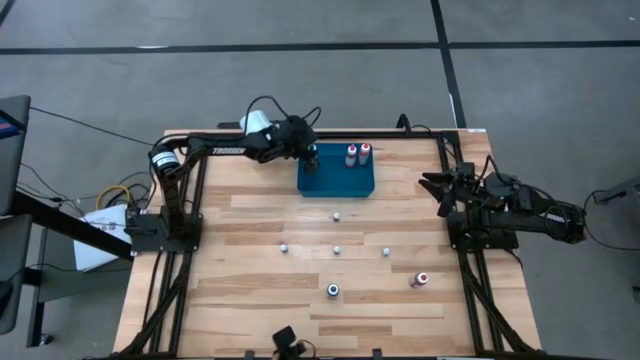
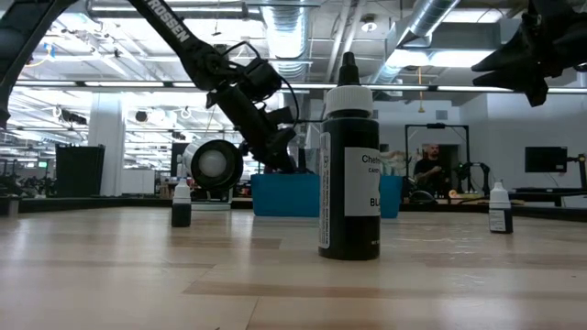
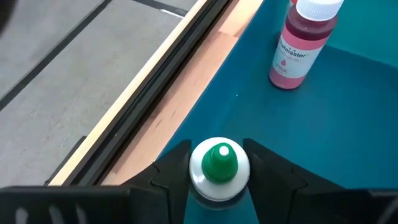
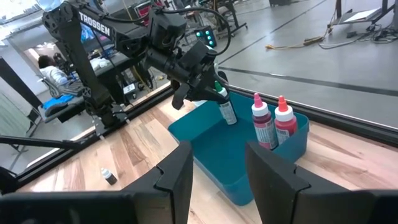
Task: Pick & Place food coloring
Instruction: Put the large green food coloring bottle into the blue bin
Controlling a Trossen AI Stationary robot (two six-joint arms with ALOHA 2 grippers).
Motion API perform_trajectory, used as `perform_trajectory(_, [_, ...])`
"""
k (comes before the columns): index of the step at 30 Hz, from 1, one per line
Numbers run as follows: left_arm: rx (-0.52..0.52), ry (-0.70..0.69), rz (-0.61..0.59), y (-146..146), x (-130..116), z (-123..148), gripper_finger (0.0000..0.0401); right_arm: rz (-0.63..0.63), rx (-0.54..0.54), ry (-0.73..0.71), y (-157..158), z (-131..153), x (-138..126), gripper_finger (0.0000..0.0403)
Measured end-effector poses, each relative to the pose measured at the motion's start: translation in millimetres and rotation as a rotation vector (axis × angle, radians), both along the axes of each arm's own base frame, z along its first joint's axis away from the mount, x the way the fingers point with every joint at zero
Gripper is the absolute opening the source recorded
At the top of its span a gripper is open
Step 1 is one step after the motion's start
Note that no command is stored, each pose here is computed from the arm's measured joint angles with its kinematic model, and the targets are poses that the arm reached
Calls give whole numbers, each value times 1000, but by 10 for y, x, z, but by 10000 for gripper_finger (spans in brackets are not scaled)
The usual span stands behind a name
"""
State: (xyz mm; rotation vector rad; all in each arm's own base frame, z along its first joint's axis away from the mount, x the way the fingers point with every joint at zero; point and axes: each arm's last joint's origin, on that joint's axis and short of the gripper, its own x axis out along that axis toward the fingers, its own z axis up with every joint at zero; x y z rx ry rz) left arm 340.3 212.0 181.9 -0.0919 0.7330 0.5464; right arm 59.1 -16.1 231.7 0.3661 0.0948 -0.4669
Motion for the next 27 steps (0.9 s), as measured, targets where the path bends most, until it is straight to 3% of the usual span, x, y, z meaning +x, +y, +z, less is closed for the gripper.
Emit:
perform_trajectory(14, [-6, 79, -16, 28, 15, 100, 133, 1, 0, 0, 0, 0, 0, 133])
perform_trajectory(27, [-30, 66, -37, 20, 18, 101, 133, 1, 0, 1, 0, -1, 0, 134])
